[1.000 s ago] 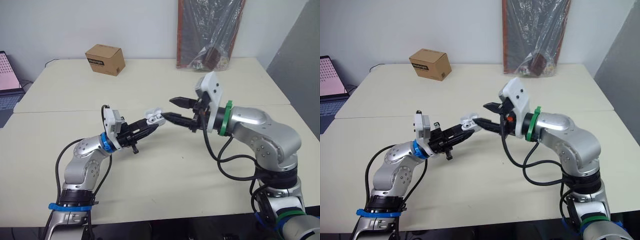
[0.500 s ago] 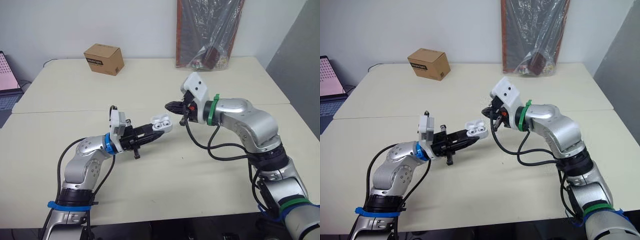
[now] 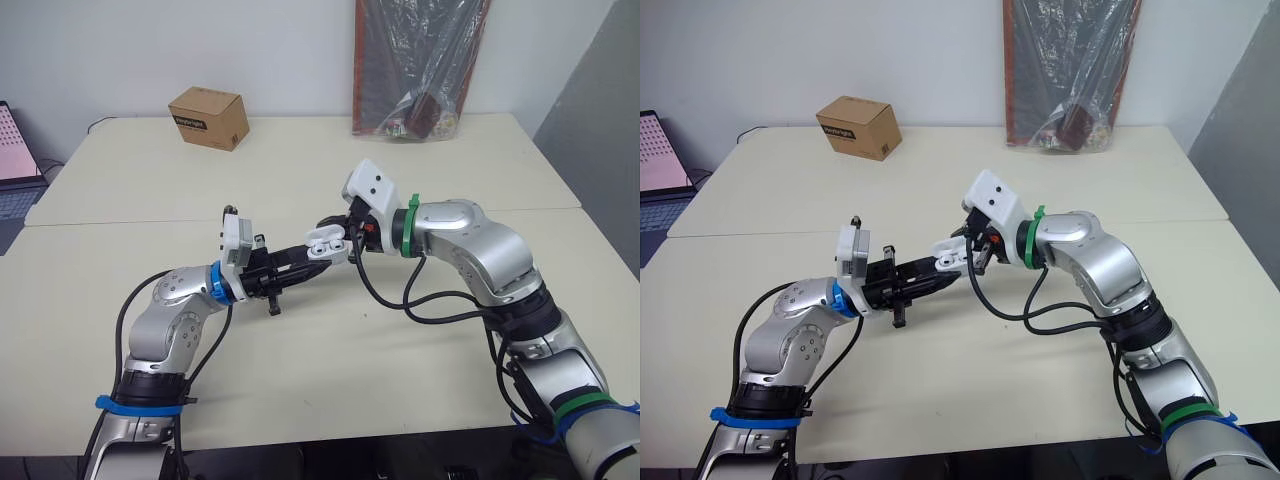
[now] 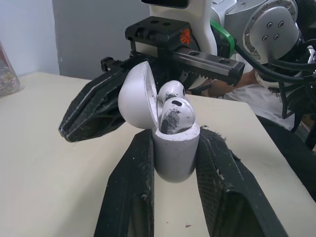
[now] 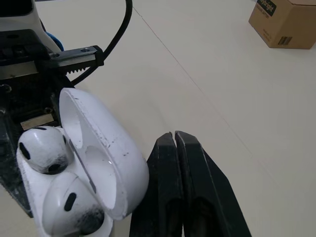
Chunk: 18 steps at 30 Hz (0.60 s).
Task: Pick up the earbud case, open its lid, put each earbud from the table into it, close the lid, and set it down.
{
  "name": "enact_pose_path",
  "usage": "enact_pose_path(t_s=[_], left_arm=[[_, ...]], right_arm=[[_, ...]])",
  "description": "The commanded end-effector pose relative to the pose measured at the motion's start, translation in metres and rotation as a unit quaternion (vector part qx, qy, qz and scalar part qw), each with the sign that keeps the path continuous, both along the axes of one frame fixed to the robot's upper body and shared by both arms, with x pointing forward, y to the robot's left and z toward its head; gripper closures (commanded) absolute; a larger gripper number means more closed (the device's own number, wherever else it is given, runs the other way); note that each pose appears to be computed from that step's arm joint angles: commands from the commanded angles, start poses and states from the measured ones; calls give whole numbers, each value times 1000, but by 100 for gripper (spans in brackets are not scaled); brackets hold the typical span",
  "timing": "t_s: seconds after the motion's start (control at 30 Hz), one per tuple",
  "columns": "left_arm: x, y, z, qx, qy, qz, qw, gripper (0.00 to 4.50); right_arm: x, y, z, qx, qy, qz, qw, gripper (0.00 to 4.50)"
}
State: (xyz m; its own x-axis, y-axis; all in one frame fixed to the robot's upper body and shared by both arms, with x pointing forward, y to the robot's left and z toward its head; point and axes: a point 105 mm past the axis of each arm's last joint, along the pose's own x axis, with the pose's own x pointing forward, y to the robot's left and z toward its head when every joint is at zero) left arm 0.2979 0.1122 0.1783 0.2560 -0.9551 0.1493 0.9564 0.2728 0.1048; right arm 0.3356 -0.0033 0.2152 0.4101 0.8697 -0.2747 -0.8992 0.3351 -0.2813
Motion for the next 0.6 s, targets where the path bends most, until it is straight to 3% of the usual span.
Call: enact_pose_path(t_s=[0.03,0.6], left_arm=[[-1,-2,4,0,-12,-8,1000,369],[10,4,3,-5,-5,1,1000,369]], right_arm=[[-11,6,19,17,-29,23,999,444],[-23,-2,12,21,-20,4,1000,444]])
